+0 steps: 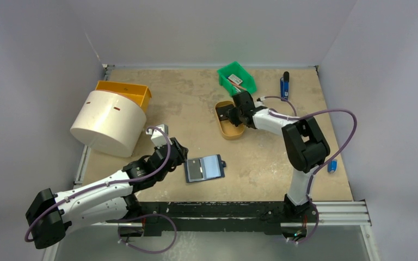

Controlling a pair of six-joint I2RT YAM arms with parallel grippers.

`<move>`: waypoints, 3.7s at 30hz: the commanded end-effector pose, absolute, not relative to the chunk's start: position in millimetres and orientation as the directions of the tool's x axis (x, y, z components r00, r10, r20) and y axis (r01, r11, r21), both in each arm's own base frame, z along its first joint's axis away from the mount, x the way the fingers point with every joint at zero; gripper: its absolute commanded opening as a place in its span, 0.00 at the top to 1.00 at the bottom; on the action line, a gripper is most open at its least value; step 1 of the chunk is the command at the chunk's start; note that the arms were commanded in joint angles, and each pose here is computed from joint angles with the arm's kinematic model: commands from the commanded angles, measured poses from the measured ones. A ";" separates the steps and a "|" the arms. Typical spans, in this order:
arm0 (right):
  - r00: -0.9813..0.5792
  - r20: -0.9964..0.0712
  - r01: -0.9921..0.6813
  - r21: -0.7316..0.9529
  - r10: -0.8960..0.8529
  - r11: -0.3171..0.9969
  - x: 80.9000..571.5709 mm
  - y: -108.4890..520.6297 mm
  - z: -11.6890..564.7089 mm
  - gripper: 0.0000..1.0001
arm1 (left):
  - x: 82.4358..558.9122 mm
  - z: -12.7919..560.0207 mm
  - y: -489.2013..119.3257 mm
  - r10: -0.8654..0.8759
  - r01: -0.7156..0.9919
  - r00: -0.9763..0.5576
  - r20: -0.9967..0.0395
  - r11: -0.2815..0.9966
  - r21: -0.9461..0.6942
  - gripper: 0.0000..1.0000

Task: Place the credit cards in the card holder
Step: Pick up the credit card from the storage box, then turn over the card slot in the card holder.

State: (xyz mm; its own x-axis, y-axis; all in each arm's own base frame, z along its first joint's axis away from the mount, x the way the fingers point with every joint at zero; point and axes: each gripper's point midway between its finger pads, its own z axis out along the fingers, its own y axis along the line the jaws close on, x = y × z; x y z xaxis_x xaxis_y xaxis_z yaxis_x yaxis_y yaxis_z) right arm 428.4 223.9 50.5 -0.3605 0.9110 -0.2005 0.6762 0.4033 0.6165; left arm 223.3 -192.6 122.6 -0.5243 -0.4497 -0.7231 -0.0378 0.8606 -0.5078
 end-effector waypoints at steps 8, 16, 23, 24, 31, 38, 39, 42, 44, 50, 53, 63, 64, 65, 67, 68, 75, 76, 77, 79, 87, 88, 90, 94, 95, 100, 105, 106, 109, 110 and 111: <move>-0.332 -0.275 0.642 0.635 0.902 0.430 432.5 209.9 81.9 0.95 | 227.6 133.0 -197.9 -0.485 -0.030 -0.503 -0.715 0.837 -0.547 0.68; -0.342 -0.369 0.551 0.667 0.864 0.502 447.5 208.5 132.3 1.00 | 228.8 137.5 -195.7 -0.487 -0.034 -0.492 -0.722 0.839 -0.543 0.69; -0.438 -0.602 0.275 0.617 0.667 0.737 433.8 200.8 217.6 1.00 | 229.9 151.6 -187.2 -0.475 -0.031 -0.464 -0.748 0.852 -0.522 0.69; -0.449 -0.675 0.182 0.573 0.586 0.799 429.1 198.4 234.8 1.00 | 229.8 154.1 -186.8 -0.469 -0.027 -0.462 -0.753 0.856 -0.517 0.69; -0.633 -0.767 -0.411 0.444 0.100 0.796 311.7 228.2 246.8 1.00 | 227.2 164.5 -207.2 -0.407 0.090 -0.500 -0.764 0.854 -0.513 0.67; -0.798 -0.591 -0.445 0.447 -0.118 0.776 229.8 226.9 157.1 1.00 | 219.1 161.1 -274.8 -0.332 0.285 -0.619 -0.712 0.750 -0.597 0.58; -0.803 -0.588 -0.426 0.447 -0.101 0.786 228.2 223.7 150.7 1.00 | 219.7 152.3 -281.5 -0.308 0.285 -0.640 -0.704 0.756 -0.589 0.56; -0.809 -0.586 -0.398 0.496 -0.041 0.772 224.1 226.5 139.0 1.00 | 222.0 137.4 -293.4 -0.260 0.275 -0.671 -0.694 0.782 -0.559 0.49; -0.828 -0.559 -0.418 0.554 -0.050 0.720 213.8 237.6 133.1 1.00 | 222.0 124.9 -295.0 -0.223 0.264 -0.687 -0.692 0.810 -0.523 0.46; -0.854 -0.515 -0.390 0.543 -0.072 0.744 203.1 233.9 110.4 1.00 | 220.7 110.2 -306.8 -0.161 0.277 -0.712 -0.683 0.830 -0.484 0.46; -0.871 -0.489 -0.342 0.536 -0.047 0.772 198.2 225.6 105.8 1.00 | 218.6 98.4 -308.7 -0.111 0.263 -0.723 -0.682 0.869 -0.420 0.46; -0.859 -0.511 -0.335 0.525 -0.024 0.782 196.3 218.3 109.6 1.00 | 215.6 65.8 -302.9 0.012 0.227 -0.734 -0.679 0.947 -0.229 0.45; -0.856 -0.516 -0.336 0.523 -0.023 0.783 196.6 218.2 109.8 1.00 | 215.5 63.5 -302.8 0.017 0.226 -0.735 -0.678 0.949 -0.220 0.46; -0.853 -0.521 -0.337 0.526 -0.017 0.781 197.4 218.3 110.9 1.00 | 215.5 61.6 -302.9 0.025 0.227 -0.734 -0.679 0.951 -0.211 0.46; -0.855 -0.518 -0.337 0.535 -0.014 0.775 195.3 219.2 111.1 1.00 | 215.3 58.5 -304.1 0.036 0.233 -0.732 -0.681 0.952 -0.200 0.46; -0.856 -0.517 -0.335 0.539 -0.010 0.773 194.9 219.4 111.4 1.00 | 215.1 57.0 -305.3 0.043 0.239 -0.732 -0.680 0.951 -0.197 0.46; -0.863 -0.505 -0.329 0.556 -0.004 0.763 192.0 221.5 111.0 1.00 | 213.5 41.4 -304.5 0.091 0.250 -0.739 -0.667 0.957 -0.146 0.54; -0.863 -0.505 -0.330 0.557 -0.004 0.762 192.1 221.7 111.1 1.00 | 213.4 39.6 -303.5 0.096 0.248 -0.740 -0.666 0.959 -0.138 0.57; -0.863 -0.504 -0.330 0.558 -0.005 0.761 191.8 221.7 111.0 1.00 | 213.5 37.5 -301.2 0.100 0.244 -0.741 -0.664 0.962 -0.127 0.60; -0.862 -0.507 -0.332 0.553 -0.008 0.764 191.9 221.1 111.3 1.00 | 213.6 35.2 -298.0 0.099 0.231 -0.743 -0.661 0.966 -0.116 0.66; -0.862 -0.505 -0.369 0.567 -0.043 0.737 187.7 226.3 113.1 1.00 | 212.3 29.3 -289.9 0.103 0.217 -0.745 -0.659 0.972 -0.094 0.87; -0.863 -0.503 -0.376 0.574 -0.049 0.728 186.6 228.2 113.7 1.00 | 211.9 27.2 -289.2 0.106 0.217 -0.747 -0.657 0.972 -0.090 0.90; -0.865 -0.497 -0.391 0.590 -0.063 0.706 182.7 232.8 114.7 1.00 | 211.2 25.2 -288.2 0.106 0.215 -0.749 -0.654 0.972 -0.090 0.93; -0.862 -0.504 -0.389 0.580 -0.060 0.716 183.2 233.2 115.2 1.00 | 214.6 46.0 -285.3 0.046 0.195 -0.718 -0.694 0.971 -0.137 0.81; -0.859 -0.509 -0.379 0.570 -0.049 0.729 184.8 230.5 114.8 1.00 | 216.4 56.3 -285.1 0.023 0.191 -0.703 -0.710 0.969 -0.157 0.73; -0.837 -0.547 -0.337 0.529 0.010 0.779 194.2 217.7 117.4 1.00 | 217.8 86.0 -293.7 -0.013 0.217 -0.681 -0.732 0.952 -0.218 0.51; -0.831 -0.554 -0.302 0.529 0.053 0.793 192.4 210.3 119.7 1.00 | 209.5 77.1 -306.3 0.049 0.263 -0.697 -0.715 0.946 -0.191 0.49; -0.833 -0.550 -0.293 0.532 0.062 0.794 191.0 209.0 119.9 1.00 | 208.0 74.5 -308.7 0.061 0.270 -0.698 -0.713 0.945 -0.183 0.49; -0.829 -0.553 -0.274 0.534 0.085 0.799 189.7 205.1 120.9 1.00 | 205.6 64.6 -313.3 0.096 0.285 -0.707 -0.701 0.945 -0.158 0.49; -0.828 -0.553 -0.273 0.535 0.087 0.800 189.2 204.8 120.4 1.00 | 205.2 62.1 -314.4 0.104 0.288 -0.709 -0.697 0.945 -0.152 0.49; -0.829 -0.553 -0.271 0.534 0.089 0.801 189.0 204.1 120.0 1.00 | 204.8 59.5 -314.9 0.113 0.291 -0.711 -0.694 0.946 -0.144 0.49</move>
